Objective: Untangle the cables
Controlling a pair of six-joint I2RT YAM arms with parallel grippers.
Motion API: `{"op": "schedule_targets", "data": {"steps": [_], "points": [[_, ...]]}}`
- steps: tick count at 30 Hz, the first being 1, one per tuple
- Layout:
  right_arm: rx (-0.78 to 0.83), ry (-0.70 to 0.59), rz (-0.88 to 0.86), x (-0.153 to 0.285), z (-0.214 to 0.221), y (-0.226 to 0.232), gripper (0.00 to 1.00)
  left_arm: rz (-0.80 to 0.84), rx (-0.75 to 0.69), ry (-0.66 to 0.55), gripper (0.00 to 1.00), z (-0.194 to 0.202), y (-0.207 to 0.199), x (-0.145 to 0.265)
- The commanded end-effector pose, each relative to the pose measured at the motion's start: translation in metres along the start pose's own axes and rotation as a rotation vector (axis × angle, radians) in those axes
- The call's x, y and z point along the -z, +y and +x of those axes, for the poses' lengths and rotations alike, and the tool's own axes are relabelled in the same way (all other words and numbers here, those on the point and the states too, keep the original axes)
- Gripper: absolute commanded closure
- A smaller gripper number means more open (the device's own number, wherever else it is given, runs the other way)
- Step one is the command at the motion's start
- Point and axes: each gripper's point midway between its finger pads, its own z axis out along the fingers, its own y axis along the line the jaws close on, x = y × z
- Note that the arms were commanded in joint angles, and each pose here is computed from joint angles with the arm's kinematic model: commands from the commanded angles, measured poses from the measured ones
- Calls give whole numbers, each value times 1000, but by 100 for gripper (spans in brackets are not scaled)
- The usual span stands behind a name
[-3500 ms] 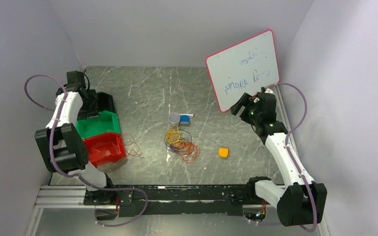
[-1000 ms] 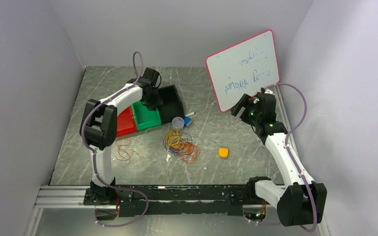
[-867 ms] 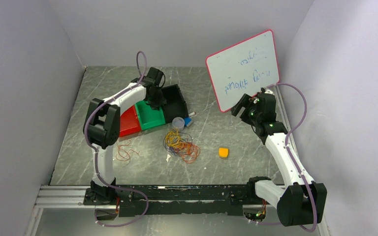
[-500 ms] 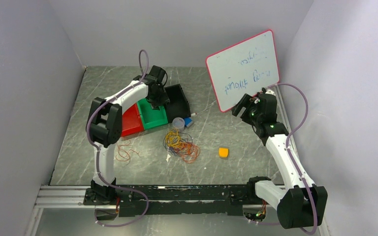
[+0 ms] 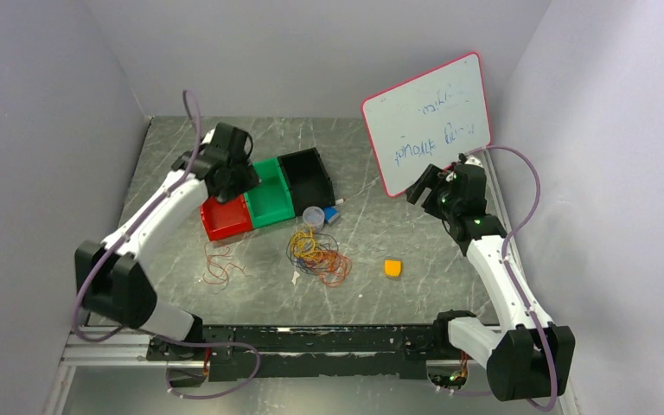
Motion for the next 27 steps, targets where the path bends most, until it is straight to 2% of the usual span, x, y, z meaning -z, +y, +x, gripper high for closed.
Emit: {"op": "schedule_targets", "data": {"steps": [1, 4, 8, 14, 23, 27], "points": [[15, 0, -23, -3, 2, 3, 16, -128, 62, 51, 35, 47, 59, 12], [11, 4, -23, -5, 4, 3, 16, -151, 118, 32, 35, 69, 87, 18], [12, 12, -26, -7, 7, 3, 16, -162, 162, 49, 35, 90, 105, 22], [17, 17, -31, -8, 6, 5, 16, -287, 191, 59, 35, 108, 134, 12], [28, 18, -22, -6, 5, 3, 16, -350, 201, 69, 36, 124, 151, -6], [23, 22, -24, -6, 7, 3, 16, -313, 150, 103, 42, 130, 146, -12]]}}
